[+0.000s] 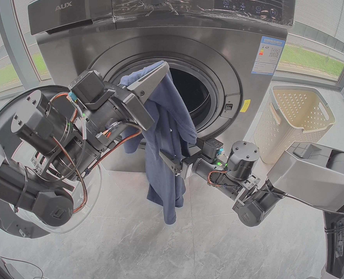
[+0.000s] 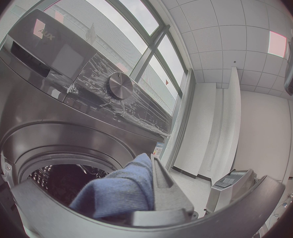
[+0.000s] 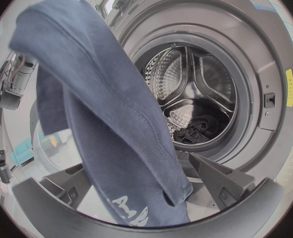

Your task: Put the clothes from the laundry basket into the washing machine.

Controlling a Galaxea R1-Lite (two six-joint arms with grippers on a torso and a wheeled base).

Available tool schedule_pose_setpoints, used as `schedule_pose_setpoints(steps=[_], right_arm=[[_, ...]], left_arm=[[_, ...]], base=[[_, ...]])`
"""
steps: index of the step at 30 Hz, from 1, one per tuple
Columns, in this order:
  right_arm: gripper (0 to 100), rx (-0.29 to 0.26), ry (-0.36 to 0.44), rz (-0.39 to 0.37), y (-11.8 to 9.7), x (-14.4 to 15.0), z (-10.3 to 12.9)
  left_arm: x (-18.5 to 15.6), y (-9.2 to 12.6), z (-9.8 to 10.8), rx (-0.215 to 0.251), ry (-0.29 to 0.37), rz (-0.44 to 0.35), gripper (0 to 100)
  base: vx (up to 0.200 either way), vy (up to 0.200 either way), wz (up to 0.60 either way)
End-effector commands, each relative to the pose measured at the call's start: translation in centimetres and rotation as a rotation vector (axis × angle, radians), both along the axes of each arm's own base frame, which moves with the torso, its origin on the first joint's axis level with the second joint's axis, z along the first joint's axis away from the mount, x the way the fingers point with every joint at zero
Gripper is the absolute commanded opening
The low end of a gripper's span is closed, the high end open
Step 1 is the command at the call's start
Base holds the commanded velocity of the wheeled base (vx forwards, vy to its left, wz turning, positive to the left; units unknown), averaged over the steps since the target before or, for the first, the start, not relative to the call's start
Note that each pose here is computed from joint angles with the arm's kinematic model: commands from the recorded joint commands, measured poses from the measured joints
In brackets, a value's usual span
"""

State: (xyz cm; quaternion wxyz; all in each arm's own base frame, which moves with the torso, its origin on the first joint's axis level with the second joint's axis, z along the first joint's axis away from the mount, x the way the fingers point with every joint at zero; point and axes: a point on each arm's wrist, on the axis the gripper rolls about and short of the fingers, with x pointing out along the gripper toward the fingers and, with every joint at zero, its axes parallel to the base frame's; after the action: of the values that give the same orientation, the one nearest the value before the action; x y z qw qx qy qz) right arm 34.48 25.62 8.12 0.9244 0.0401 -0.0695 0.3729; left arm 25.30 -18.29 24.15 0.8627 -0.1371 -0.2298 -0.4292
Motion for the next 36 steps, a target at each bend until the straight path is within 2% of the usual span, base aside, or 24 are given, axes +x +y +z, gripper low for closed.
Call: schedule_pose_setpoints(steps=[1, 11, 12, 19, 20, 23, 24, 26, 29, 32, 34, 36], right_arm=[[100, -0.005, 0.011, -0.032, 0.2, 1.2, -1.5], [100, 0.023, -0.016, -0.049, 1.6, 2.4, -1.5], [0, 0.027, -0.019, -0.054, 1.6, 2.4, -1.4], [0, 0.045, -0.042, -0.086, 0.3, 2.7, 0.2], [0, 0.053, -0.055, -0.112, -1.1, 2.9, 1.4], [0, 0.071, -0.086, -0.144, -3.0, 2.7, 3.8], [0, 0.072, -0.088, -0.147, -3.1, 2.7, 3.9], [0, 0.087, -0.114, -0.162, -4.5, 2.0, 6.1], [0, 0.094, -0.121, -0.159, -5.1, 0.8, 7.9], [0, 0.109, -0.135, -0.152, -5.2, -0.4, 9.6], [0, 0.116, -0.146, -0.145, -5.1, -0.8, 10.4], [0, 0.126, -0.154, -0.118, -4.4, -1.9, 11.3]], left_arm=[[-0.2, -0.2, 0.1, -0.004, -0.004, -0.007, 0], [-0.7, 0.2, 0.8, -0.016, -0.021, -0.007, 0], [-0.8, 0.3, 0.9, -0.018, -0.023, -0.007, 0], [-0.7, 0.8, 0.8, -0.017, -0.016, 0.012, 0], [-0.3, 1.2, 0.6, -0.011, -0.006, 0.031, 0], [0.4, 2.5, -0.4, 0.017, 0.034, 0.08, 0], [0.4, 2.6, -0.6, 0.021, 0.038, 0.085, 0], [0.7, 3.4, -2.2, 0.064, 0.104, 0.114, 0], [0.7, 3.8, -4.0, 0.105, 0.172, 0.124, 0], [1.1, 3.9, -6.4, 0.154, 0.249, 0.134, 0], [1.3, 3.9, -7.5, 0.174, 0.277, 0.136, 0], [1.4, 3.9, -9.0, 0.206, 0.324, 0.139, 0]], base=[[0.0, 0.0, 0.0], [0.0, 0.0, 0.0], [0.0, 0.0, 0.0], [0.0, 0.0, 0.0], [0.0, 0.0, 0.0], [0.0, 0.0, 0.0], [0.0, 0.0, 0.0], [0.0, 0.0, 0.0], [0.0, 0.0, 0.0], [0.0, 0.0, 0.0], [0.0, 0.0, 0.0], [0.0, 0.0, 0.0]])
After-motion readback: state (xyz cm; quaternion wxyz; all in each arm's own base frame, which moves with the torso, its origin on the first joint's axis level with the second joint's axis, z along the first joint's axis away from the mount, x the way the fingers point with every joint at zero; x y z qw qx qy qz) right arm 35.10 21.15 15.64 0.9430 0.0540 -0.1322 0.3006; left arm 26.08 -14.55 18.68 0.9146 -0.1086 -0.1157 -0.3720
